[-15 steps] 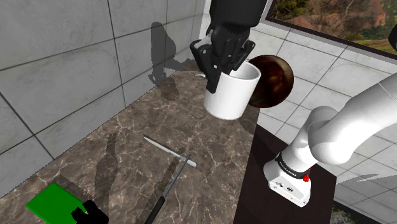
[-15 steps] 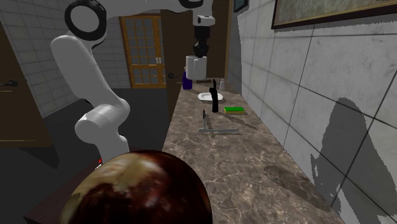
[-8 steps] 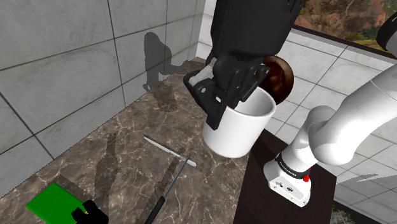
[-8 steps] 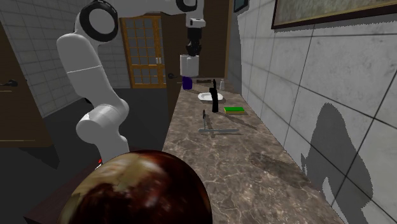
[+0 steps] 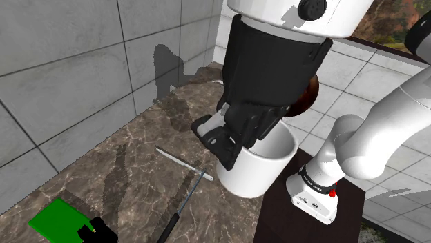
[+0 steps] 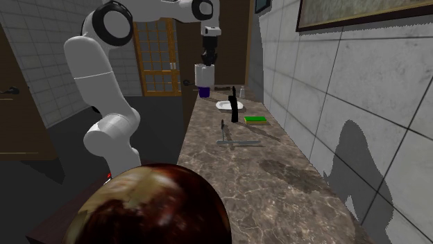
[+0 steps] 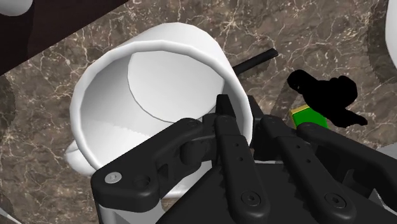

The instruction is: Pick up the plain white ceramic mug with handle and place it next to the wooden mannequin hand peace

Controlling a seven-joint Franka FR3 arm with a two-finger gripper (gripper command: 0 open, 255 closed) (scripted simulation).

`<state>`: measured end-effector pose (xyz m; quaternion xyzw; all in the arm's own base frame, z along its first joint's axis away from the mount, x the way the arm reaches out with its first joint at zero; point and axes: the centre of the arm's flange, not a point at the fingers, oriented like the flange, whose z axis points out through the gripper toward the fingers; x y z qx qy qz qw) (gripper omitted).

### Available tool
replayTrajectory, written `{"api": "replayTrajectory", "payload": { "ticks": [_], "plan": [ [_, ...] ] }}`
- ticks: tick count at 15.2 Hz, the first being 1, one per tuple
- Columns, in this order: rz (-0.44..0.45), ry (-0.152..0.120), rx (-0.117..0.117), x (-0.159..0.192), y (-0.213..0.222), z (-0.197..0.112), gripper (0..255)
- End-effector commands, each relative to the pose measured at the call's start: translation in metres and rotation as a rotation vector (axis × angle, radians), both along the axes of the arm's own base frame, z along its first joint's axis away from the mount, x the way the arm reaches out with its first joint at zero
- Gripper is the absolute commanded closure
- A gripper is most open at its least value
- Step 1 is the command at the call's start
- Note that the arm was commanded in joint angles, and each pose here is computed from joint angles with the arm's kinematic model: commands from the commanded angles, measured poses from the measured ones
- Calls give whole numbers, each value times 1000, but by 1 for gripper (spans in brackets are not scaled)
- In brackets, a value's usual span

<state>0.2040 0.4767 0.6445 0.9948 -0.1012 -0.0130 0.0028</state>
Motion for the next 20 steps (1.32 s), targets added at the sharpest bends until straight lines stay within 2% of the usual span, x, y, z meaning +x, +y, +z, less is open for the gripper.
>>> {"api": "replayTrajectory", "payload": {
  "ticks": [1, 20],
  "plan": [
    [0, 0, 1, 1, 0, -11, 255],
    [0, 0, 1, 1, 0, -111, 255]
  ]
}}
